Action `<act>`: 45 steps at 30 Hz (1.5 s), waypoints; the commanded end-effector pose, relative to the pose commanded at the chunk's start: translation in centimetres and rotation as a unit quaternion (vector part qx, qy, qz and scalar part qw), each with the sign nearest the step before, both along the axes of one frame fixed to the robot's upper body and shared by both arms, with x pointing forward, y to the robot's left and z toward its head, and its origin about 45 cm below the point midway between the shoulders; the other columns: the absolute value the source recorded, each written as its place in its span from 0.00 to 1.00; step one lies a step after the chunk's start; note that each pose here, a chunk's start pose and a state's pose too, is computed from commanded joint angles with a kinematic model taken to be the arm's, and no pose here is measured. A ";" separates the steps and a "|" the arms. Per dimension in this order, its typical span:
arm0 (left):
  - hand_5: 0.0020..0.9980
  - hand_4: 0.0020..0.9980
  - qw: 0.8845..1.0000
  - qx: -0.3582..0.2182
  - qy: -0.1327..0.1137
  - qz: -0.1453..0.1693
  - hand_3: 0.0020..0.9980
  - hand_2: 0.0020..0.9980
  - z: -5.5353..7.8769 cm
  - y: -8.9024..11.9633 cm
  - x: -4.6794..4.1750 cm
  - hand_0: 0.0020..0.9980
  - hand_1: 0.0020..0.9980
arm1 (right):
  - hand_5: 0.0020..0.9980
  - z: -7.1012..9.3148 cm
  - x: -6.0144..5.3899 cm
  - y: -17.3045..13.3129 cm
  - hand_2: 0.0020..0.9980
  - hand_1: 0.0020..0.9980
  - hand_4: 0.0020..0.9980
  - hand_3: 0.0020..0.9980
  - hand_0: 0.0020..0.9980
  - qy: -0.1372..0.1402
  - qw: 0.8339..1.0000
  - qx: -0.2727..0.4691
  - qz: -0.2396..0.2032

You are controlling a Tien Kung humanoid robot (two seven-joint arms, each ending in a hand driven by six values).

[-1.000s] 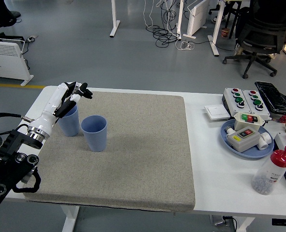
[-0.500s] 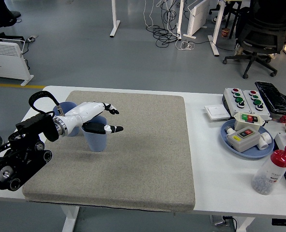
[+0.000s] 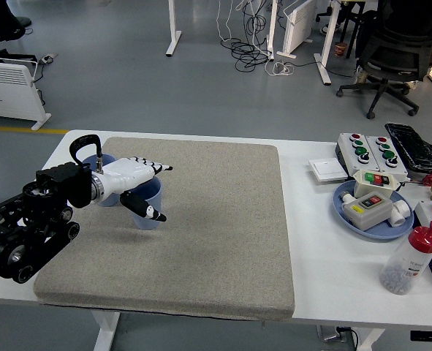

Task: Push cup pick cup insert cup

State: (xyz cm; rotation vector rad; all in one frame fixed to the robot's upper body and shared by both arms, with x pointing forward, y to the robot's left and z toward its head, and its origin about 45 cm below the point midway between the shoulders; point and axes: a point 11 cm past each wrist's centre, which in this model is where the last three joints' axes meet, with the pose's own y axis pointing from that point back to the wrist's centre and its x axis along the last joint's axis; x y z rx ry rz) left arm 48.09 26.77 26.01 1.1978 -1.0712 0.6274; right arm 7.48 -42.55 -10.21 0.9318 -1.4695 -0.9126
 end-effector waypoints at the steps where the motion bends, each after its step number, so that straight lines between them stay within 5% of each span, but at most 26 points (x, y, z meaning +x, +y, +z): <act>1: 0.42 0.92 1.000 0.004 0.000 0.002 0.99 0.94 0.0 0.1 0.01 0.72 0.85 | 0.47 0.0 0.0 0.0 0.66 0.66 0.07 0.56 0.74 0.000 1.000 0.000 0.000; 6: 0.42 0.92 1.000 0.012 -0.001 0.004 0.99 0.94 0.3 0.5 -0.03 0.72 0.85 | 0.47 0.0 0.0 0.0 0.66 0.66 0.07 0.56 0.74 0.000 1.000 0.000 0.000; 7: 0.32 0.85 1.000 0.013 -0.001 0.003 0.90 0.81 0.3 0.4 -0.03 0.53 0.70 | 0.47 0.0 0.0 -0.1 0.66 0.66 0.07 0.56 0.74 0.000 1.000 -0.001 0.000; 12: 0.32 0.85 1.000 0.010 0.001 0.002 0.90 0.81 0.1 0.4 -0.09 0.53 0.70 | 0.47 0.0 0.0 0.0 0.66 0.66 0.07 0.56 0.74 0.000 1.000 -0.001 0.001; 13: 0.25 0.78 1.000 0.008 0.001 0.001 0.78 0.74 0.0 0.3 -0.12 0.47 0.66 | 0.47 0.0 0.0 0.0 0.66 0.66 0.07 0.56 0.74 0.000 1.000 -0.001 0.000; 18: 0.25 0.78 1.000 0.005 -0.001 -0.004 0.78 0.74 -0.2 0.2 -0.26 0.47 0.66 | 0.47 0.0 0.0 0.0 0.66 0.66 0.07 0.56 0.74 0.000 1.000 -0.001 0.000; 19: 0.15 0.68 1.000 0.006 -0.001 -0.005 0.69 0.68 -0.2 0.1 -0.27 0.40 0.60 | 0.47 0.0 0.0 0.0 0.66 0.66 0.07 0.56 0.74 0.000 1.000 -0.001 0.000; 24: 0.15 0.68 1.000 0.017 -0.003 -0.010 0.69 0.68 -0.1 0.1 -0.34 0.40 0.60 | 0.47 0.0 0.0 0.0 0.66 0.66 0.07 0.56 0.74 0.000 1.000 -0.001 0.000; 25: 0.06 0.59 1.000 0.018 -0.003 -0.010 0.61 0.64 0.0 0.2 -0.34 0.40 0.56 | 0.48 0.0 0.0 0.0 0.66 0.66 0.07 0.56 0.74 0.000 1.000 -0.001 0.000; 28: 0.06 0.59 1.000 0.018 -0.001 -0.007 0.61 0.64 0.1 0.2 -0.37 0.40 0.56 | 0.48 0.0 0.0 0.0 0.66 0.66 0.07 0.56 0.74 0.000 1.000 -0.001 0.000; 34: 0.04 0.56 0.999 -0.025 0.018 0.010 0.55 0.58 1.6 0.2 -0.64 0.39 0.54 | 0.47 0.0 -0.1 -0.1 0.66 0.66 0.07 0.56 0.74 0.000 1.000 -0.001 -0.001; 45: 0.04 0.54 0.998 -0.063 -0.014 0.016 0.55 0.56 8.9 1.1 -0.32 0.40 0.54 | 0.48 0.0 -0.3 -0.1 0.66 0.66 0.08 0.56 0.74 0.001 1.000 0.000 -0.004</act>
